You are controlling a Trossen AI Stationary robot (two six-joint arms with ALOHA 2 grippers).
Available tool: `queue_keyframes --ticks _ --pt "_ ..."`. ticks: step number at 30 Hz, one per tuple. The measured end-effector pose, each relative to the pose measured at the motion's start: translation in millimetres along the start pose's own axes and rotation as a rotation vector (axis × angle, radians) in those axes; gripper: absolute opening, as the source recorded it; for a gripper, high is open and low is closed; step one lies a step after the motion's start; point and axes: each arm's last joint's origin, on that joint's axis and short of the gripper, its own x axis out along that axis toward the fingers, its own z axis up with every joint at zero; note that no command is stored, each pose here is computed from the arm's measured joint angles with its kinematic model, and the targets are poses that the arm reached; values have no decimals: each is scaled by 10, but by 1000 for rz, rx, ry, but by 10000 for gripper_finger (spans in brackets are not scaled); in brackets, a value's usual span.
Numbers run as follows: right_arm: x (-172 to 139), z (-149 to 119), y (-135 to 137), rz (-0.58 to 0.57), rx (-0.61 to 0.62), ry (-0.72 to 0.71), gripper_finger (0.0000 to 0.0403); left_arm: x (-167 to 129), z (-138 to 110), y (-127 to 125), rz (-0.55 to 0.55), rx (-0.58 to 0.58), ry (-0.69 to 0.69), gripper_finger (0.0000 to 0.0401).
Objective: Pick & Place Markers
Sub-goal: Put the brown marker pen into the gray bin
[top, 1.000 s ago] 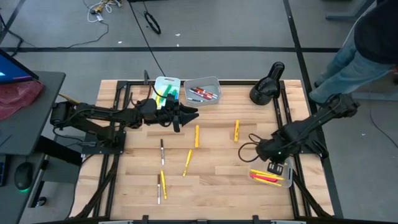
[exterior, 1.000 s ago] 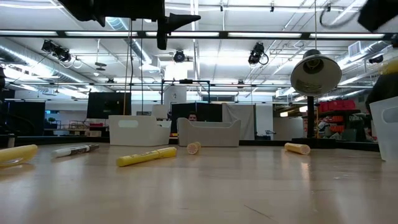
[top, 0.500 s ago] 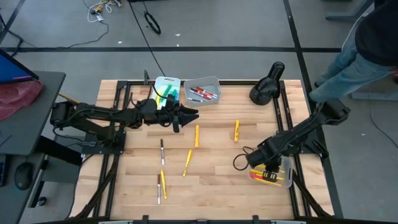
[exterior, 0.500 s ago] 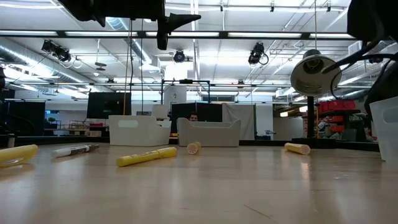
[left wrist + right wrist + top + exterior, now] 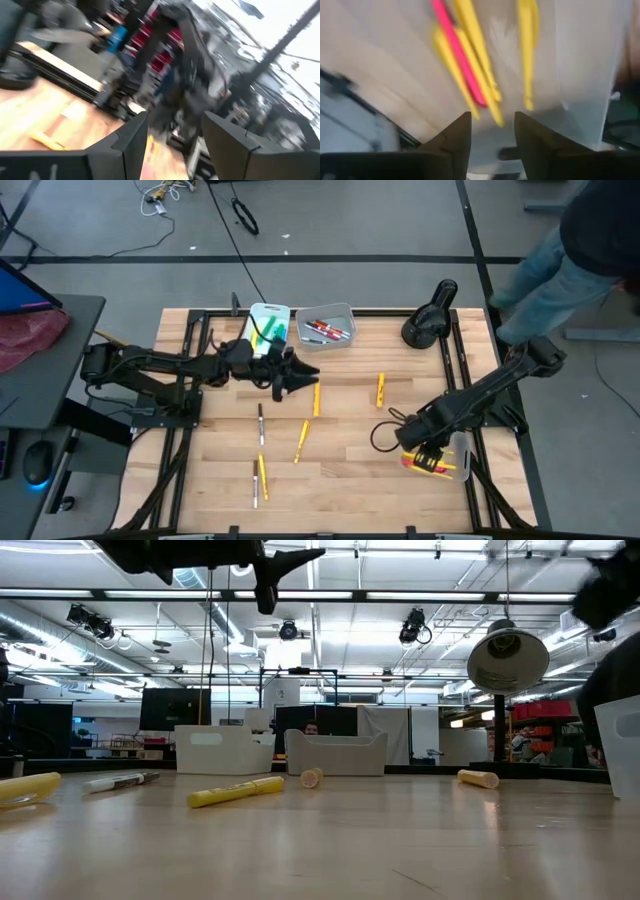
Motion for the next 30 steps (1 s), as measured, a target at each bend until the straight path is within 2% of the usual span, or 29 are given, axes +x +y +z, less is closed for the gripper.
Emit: queue_keyframes --ticks 5,11,13,15,19,22,25,30 --pt "-525 -141 202 88 74 -288 142 11 -109 -85 -62 40 89 191" --pt "-974 -278 360 194 143 -787 124 -9 -220 -320 -64 89 142 170" --pt "-1007 -292 381 176 126 -964 119 -8 -217 -457 7 130 160 161" --pt "-979 -272 357 125 125 -1080 114 19 -176 -646 109 196 185 151" --pt "-895 -184 299 47 150 -1173 110 27 -55 -1082 357 323 225 131" --pt "-857 -94 316 40 107 -1217 111 -18 -59 -1309 527 375 270 118" --pt "-870 -18 373 38 4 -1264 120 -119 -80 -1440 636 305 279 108" --pt "-1031 26 424 80 -105 -1366 147 -375 -338 -1434 784 32 381 90"
